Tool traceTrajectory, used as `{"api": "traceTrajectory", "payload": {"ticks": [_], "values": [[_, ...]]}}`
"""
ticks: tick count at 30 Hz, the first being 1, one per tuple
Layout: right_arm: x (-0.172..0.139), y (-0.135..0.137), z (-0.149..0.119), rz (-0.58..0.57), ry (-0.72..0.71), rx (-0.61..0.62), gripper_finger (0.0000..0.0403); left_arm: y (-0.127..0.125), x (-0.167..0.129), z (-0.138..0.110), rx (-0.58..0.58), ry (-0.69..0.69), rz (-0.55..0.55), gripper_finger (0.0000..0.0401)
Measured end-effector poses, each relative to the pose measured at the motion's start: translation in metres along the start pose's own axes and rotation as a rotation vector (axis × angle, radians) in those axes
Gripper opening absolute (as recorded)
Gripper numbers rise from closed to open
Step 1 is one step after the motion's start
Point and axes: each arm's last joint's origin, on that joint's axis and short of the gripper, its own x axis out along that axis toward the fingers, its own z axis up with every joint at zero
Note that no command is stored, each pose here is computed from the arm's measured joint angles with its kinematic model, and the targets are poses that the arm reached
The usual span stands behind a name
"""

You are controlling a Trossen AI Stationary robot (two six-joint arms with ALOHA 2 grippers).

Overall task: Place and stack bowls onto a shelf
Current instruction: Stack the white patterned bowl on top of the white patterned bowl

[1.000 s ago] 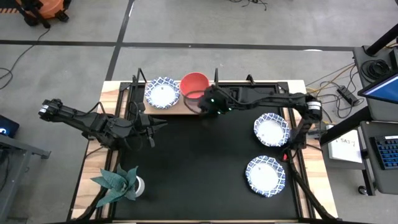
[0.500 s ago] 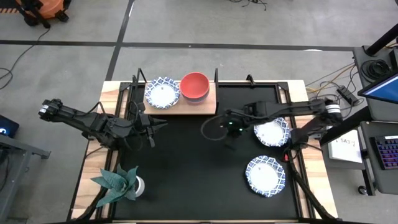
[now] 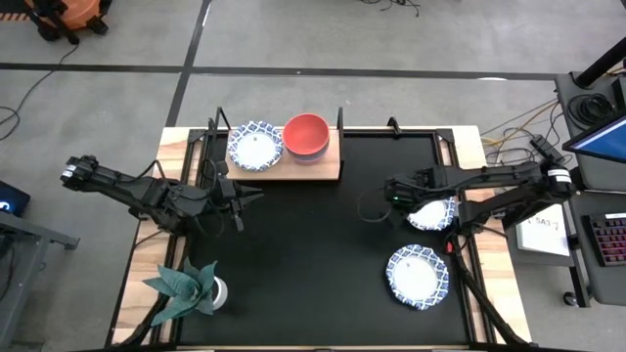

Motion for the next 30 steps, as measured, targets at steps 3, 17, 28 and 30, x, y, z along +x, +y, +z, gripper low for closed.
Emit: {"api": "traceTrajectory", "payload": {"ticks": [3,17,28,30], "values": [[0.01,-0.007,-0.005,-0.053,0.039,0.027,0.0099,0.0,0.0,0.0,-0.004,-0.001,0.0,0.0037],[0.05,-0.007,-0.003,-0.248,0.083,0.012,0.0174,0.0,0.0,0.0,-0.02,-0.002,0.0,0.0037],[0.06,-0.003,0.0,-0.25,0.092,0.002,0.0021,0.0,0.0,0.002,-0.036,-0.016,-0.003,0.0037],[0.055,-0.002,0.0,-0.216,0.093,0.006,0.0018,-0.001,0.0,0.003,-0.054,-0.029,-0.006,0.0037]]}}
